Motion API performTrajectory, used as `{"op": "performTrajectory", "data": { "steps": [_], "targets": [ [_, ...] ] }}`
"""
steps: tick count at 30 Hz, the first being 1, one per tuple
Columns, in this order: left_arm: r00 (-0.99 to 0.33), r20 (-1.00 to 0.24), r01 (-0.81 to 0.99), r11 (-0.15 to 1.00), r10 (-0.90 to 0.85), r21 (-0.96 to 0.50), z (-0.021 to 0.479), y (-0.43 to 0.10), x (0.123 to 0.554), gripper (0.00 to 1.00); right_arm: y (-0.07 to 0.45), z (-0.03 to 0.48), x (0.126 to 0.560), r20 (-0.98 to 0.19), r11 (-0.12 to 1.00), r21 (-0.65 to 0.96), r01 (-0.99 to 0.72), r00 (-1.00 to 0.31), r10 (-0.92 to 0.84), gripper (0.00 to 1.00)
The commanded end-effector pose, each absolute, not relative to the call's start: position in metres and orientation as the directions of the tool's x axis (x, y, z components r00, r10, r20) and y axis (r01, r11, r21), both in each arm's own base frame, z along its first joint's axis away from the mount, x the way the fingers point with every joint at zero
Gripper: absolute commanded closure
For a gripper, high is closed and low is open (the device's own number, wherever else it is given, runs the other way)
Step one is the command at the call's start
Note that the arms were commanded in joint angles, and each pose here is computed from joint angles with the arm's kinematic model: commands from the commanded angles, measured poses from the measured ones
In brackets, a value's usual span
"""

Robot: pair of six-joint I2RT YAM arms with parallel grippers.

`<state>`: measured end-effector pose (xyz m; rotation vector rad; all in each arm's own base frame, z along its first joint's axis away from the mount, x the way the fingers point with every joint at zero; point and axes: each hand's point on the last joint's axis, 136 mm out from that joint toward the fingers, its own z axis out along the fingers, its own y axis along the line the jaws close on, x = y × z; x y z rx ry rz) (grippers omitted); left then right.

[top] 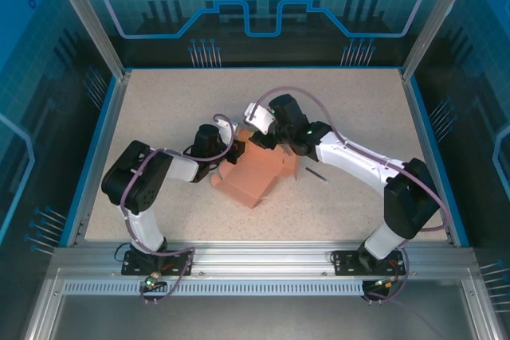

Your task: Fold the paper box

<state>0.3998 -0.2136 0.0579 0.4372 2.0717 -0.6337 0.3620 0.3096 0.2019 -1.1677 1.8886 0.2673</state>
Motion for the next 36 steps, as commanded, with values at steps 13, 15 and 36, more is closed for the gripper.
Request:
{"op": "performTrajectory", "data": {
  "steps": [13, 15, 36],
  "targets": [
    [-0.380, -0.920, 0.621, 0.765, 0.102, -0.172, 0.076, -0.227, 0.384, 0.90, 0.306, 0.177, 0.405, -0.673, 0.616, 0.406, -0.674, -0.677, -0.297, 0.51],
    [-0.381, -0.919, 0.625, 0.762, 0.105, -0.172, 0.075, -0.228, 0.382, 0.90, 0.311, 0.166, 0.408, -0.641, 0.604, 0.451, -0.657, -0.709, -0.293, 0.52],
    [-0.413, -0.899, 0.628, 0.760, 0.146, -0.165, 0.055, -0.232, 0.379, 0.83, 0.326, 0.093, 0.391, -0.496, 0.594, 0.537, -0.599, -0.794, -0.353, 0.60]
  ]
}}
